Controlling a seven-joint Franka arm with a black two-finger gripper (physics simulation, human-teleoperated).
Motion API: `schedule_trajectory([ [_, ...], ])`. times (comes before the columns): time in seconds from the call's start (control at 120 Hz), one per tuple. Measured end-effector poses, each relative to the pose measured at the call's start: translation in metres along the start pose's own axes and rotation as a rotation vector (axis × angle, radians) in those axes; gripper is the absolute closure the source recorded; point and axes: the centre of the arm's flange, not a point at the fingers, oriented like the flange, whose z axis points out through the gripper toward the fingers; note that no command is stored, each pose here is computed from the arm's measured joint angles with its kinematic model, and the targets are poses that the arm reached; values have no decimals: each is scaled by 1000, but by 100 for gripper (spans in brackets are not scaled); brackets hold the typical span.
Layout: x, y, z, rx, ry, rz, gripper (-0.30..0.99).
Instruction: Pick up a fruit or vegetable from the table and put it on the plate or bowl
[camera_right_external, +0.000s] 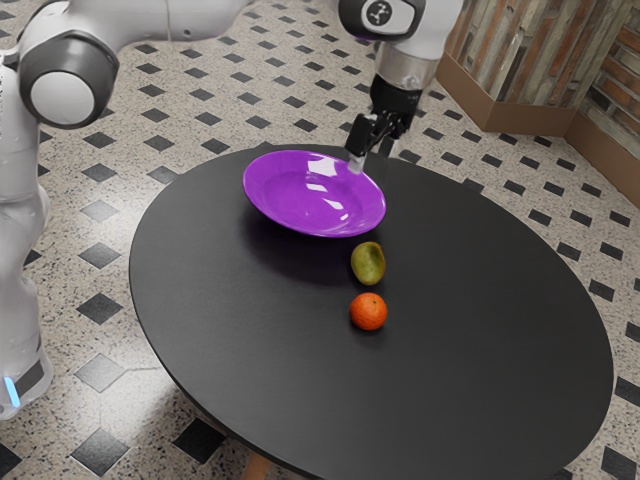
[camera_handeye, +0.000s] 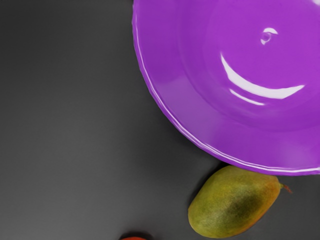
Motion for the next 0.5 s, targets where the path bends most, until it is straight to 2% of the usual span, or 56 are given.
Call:
schedule_trajectory([
  [0.167, -1, 4, 4, -3, 11, -48, 0],
  [0.35, -49, -18, 25, 5, 32, 9, 0],
  [0.5, -86, 7, 73, 14, 70, 53, 0],
])
